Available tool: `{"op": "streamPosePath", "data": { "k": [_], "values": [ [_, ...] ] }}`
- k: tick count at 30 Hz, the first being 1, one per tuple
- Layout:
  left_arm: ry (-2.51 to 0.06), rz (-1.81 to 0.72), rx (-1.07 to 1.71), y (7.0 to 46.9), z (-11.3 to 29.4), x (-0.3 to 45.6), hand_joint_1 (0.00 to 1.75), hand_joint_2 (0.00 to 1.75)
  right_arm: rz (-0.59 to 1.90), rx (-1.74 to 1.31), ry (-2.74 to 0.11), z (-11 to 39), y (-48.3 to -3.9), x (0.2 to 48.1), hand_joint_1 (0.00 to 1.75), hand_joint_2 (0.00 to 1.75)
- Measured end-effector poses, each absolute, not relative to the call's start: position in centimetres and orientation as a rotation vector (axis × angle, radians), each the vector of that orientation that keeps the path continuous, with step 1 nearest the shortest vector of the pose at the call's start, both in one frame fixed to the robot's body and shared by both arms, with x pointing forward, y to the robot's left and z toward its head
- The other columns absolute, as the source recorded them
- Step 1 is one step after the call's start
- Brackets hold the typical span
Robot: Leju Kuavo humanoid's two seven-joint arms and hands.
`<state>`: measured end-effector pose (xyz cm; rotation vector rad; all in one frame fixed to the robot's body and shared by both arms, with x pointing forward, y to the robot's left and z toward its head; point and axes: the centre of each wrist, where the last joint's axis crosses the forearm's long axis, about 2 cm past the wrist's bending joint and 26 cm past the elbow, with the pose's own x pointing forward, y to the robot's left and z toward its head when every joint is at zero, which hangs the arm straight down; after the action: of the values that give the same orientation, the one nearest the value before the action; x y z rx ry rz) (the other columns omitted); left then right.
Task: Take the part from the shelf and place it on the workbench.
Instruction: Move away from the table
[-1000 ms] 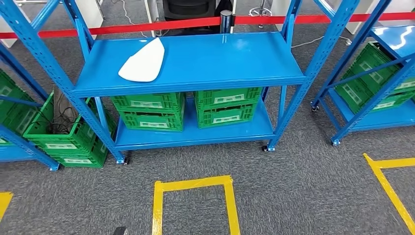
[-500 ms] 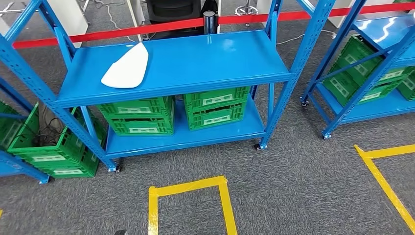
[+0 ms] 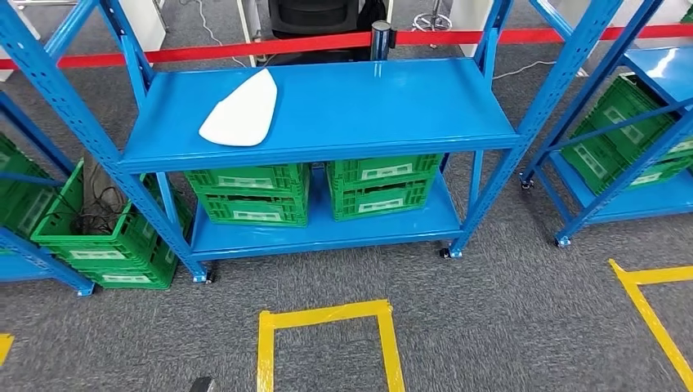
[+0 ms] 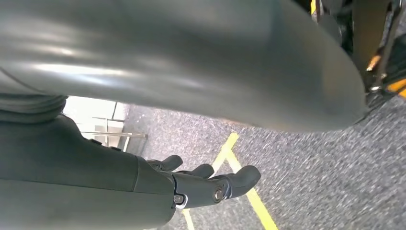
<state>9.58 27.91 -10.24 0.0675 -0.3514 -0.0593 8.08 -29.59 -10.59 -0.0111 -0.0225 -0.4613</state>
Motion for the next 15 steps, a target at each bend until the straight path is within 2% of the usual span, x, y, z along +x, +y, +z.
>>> {"op": "streamPosePath", "data": {
  "k": [15],
  "values": [
    [-0.347,-0.052,0.072,28.04,-10.25,9.56,0.00,0.00,-0.465,-0.009,-0.025,-10.58,-29.57,8.13,0.00,0.00]
  ]
}}
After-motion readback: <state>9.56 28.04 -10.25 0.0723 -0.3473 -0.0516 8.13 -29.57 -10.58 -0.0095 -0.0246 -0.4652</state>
